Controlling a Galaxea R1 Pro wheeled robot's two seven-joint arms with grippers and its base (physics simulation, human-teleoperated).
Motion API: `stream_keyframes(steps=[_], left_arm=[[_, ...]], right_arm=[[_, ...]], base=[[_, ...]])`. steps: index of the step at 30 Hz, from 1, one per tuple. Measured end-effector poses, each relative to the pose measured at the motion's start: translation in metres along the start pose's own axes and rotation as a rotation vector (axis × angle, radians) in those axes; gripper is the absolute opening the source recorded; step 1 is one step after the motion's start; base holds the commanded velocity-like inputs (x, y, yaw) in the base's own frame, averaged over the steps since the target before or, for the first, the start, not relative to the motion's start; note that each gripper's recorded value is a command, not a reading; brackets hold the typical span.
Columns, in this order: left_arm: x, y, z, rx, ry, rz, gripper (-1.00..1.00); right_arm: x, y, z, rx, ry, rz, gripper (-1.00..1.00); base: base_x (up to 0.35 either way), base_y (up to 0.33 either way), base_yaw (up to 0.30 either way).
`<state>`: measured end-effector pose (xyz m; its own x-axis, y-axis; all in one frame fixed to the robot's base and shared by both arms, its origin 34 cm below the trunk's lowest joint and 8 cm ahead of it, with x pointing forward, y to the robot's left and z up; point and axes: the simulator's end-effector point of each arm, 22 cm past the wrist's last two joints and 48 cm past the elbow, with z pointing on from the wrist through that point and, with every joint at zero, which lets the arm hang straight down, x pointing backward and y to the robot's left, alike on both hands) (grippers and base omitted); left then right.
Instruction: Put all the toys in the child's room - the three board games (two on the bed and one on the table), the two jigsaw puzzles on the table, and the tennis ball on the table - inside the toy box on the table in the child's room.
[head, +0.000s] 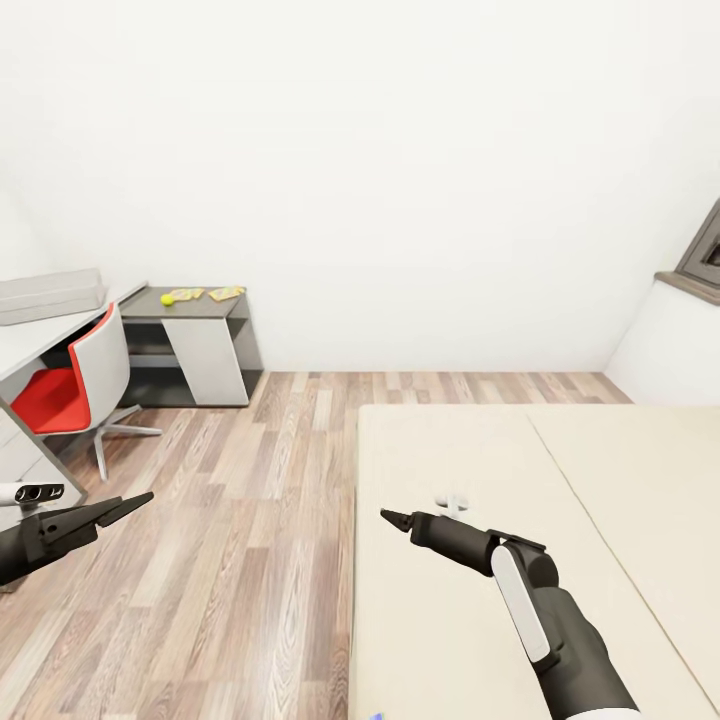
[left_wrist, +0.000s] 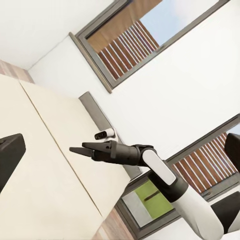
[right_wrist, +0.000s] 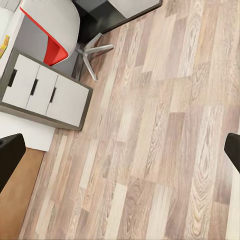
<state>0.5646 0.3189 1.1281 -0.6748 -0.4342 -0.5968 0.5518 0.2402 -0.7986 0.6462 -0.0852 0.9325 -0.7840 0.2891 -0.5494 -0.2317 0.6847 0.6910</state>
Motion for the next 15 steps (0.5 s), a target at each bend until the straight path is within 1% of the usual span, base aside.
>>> stream_keyframes(steps=[15], left_arm=[[-0.0043,-0.0106,-0.0009,0.01,-0.006,0.022,1.0]], right_arm=[[-0.0069,0.0084,-0.0046,-0.007,-0.014,-0.014,1.0]], base=[[0.0,0.0,0.0]])
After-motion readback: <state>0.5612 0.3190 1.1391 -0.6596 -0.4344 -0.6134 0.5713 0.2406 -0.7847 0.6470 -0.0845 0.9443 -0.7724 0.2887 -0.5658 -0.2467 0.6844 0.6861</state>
